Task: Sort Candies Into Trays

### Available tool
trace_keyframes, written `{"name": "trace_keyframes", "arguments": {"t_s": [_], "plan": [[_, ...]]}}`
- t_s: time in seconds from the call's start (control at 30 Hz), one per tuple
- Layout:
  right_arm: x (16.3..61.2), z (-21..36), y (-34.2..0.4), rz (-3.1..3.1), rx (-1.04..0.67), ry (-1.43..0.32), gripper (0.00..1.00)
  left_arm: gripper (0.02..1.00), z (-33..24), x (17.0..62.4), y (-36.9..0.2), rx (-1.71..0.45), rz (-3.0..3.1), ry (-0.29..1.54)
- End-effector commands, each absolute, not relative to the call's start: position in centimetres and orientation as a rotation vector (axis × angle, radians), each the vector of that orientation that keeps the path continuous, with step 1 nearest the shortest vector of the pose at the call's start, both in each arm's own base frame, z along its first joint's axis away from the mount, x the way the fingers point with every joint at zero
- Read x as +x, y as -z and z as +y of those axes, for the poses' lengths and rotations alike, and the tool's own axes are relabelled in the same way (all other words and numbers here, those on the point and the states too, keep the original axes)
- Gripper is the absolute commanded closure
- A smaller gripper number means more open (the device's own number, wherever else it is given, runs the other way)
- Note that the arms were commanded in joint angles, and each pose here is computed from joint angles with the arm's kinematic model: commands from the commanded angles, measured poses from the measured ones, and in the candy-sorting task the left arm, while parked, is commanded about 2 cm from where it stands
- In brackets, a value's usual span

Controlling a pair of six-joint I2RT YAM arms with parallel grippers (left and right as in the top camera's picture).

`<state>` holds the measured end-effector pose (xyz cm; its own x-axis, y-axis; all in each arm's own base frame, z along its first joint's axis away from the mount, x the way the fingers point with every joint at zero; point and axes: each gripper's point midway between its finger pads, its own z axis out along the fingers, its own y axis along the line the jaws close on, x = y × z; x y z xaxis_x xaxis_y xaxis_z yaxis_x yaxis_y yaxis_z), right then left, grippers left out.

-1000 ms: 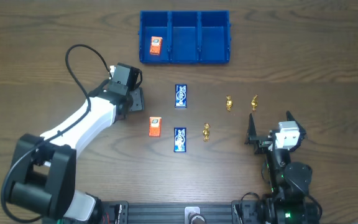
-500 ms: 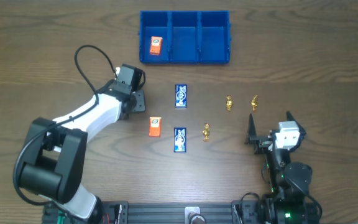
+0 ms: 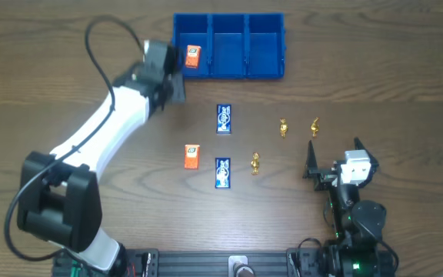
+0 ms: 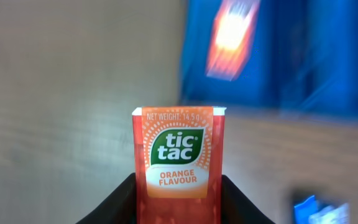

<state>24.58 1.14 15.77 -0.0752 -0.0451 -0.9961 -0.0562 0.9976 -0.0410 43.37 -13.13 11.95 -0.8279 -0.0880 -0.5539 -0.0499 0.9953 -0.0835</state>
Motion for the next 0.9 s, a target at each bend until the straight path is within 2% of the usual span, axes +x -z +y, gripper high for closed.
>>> {"name": "trace_keyframes", "arguments": {"t_s": [0.03,0.13,0.3,0.47,0.57,0.6,0.63,0.7,0.77,0.83,0.9], "plan": [[24.6,1.1,-15.6,1.648,-0.086,0.007,0.003,0.733,-14.8,49.5,-20.3,-0.087,2.365,0.11],[24.6,1.1,-15.6,1.648,-0.086,0.007,0.003,0.724,-15.9,51.9,-19.6,-0.077,2.408,0.108],[24.6,1.1,-15.6,1.648,-0.086,0.007,0.003,0.722,-17.8,54.8,-14.8,-0.051,2.497,0.127],[24.6,1.1,-15.6,1.648,-0.086,0.007,0.003,0.702,-18.0,55.0,-13.8,-0.034,2.512,0.123],[24.6,1.1,-15.6,1.648,-0.086,0.007,0.003,0.527,-18.0,55.0,-13.8,-0.029,2.511,0.121],[24.6,1.1,-15.6,1.648,-0.086,0.007,0.003,0.419,-18.0,55.0,-13.8,-0.029,2.51,0.121],[24.6,1.1,-15.6,1.648,-0.086,0.007,0.003,0.367,-17.9,55.0,-14.2,-0.031,2.502,0.12],[24.6,1.1,-15.6,1.648,-0.086,0.007,0.003,0.316,-17.8,54.8,-15.7,-0.035,2.475,0.13],[24.6,1.1,-15.6,1.648,-0.086,0.007,0.003,0.305,-17.4,53.9,-17.7,-0.04,2.437,0.139],[24.6,1.1,-15.6,1.648,-0.086,0.007,0.003,0.279,-16.9,51.6,-19.8,-0.041,2.4,0.159],[24.6,1.1,-15.6,1.648,-0.086,0.007,0.003,0.174,-16.4,47.6,-20.4,-0.045,2.409,0.177]]}}
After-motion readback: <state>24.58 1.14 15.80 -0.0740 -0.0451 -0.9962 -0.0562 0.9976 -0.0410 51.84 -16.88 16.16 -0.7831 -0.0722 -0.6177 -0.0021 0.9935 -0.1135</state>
